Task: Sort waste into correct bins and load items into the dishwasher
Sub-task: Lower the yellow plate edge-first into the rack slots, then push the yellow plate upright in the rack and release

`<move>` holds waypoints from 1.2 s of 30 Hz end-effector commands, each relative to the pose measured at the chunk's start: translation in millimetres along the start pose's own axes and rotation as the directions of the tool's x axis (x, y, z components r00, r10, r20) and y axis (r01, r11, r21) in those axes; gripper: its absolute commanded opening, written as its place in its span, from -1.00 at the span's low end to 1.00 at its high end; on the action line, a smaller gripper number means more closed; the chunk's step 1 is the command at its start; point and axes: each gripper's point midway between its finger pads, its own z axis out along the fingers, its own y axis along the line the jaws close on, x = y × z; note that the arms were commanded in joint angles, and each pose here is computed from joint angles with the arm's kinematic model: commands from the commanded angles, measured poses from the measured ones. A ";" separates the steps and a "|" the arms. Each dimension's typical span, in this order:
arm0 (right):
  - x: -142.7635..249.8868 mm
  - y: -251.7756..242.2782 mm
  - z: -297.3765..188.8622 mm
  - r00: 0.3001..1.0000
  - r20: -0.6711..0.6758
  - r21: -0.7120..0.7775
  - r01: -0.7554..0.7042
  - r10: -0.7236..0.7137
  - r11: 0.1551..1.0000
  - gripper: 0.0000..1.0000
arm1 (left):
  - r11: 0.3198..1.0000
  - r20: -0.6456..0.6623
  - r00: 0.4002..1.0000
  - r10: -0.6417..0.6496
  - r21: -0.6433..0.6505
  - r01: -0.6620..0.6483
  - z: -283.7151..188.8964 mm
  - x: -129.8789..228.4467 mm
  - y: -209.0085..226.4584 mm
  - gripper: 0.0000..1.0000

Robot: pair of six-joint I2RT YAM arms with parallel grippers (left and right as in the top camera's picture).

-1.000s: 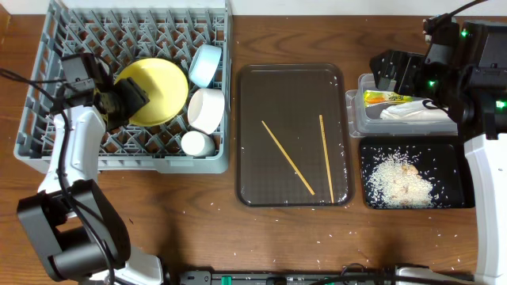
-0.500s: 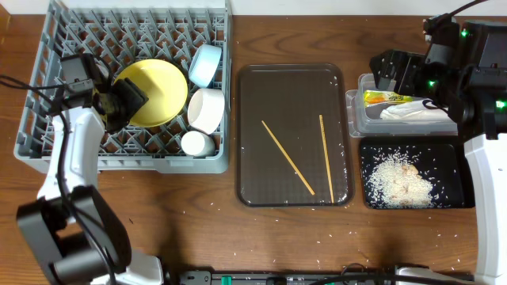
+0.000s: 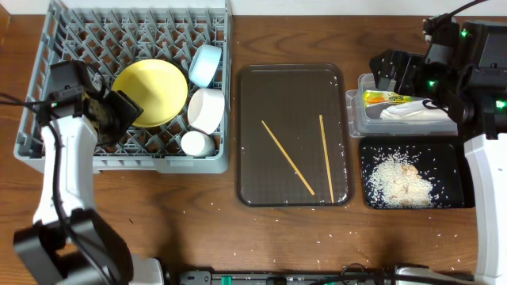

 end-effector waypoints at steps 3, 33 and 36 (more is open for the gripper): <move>-0.3 1.3 0.5 1.000 0.000 -0.001 0.006 -0.006 1.000 0.99 | 0.999 -0.038 0.999 -0.022 -0.050 0.020 31.2 -1.6 13.0 0.31; -0.3 1.3 0.5 1.000 0.000 -0.001 0.006 -0.006 1.000 0.99 | 0.999 0.036 0.999 -0.003 -0.048 0.005 85.5 -33.2 14.9 -0.43; -0.3 1.3 0.5 1.000 0.000 -0.001 0.006 -0.006 1.000 0.98 | 1.000 0.032 1.000 -0.002 -0.026 0.003 85.7 -32.8 10.9 -0.74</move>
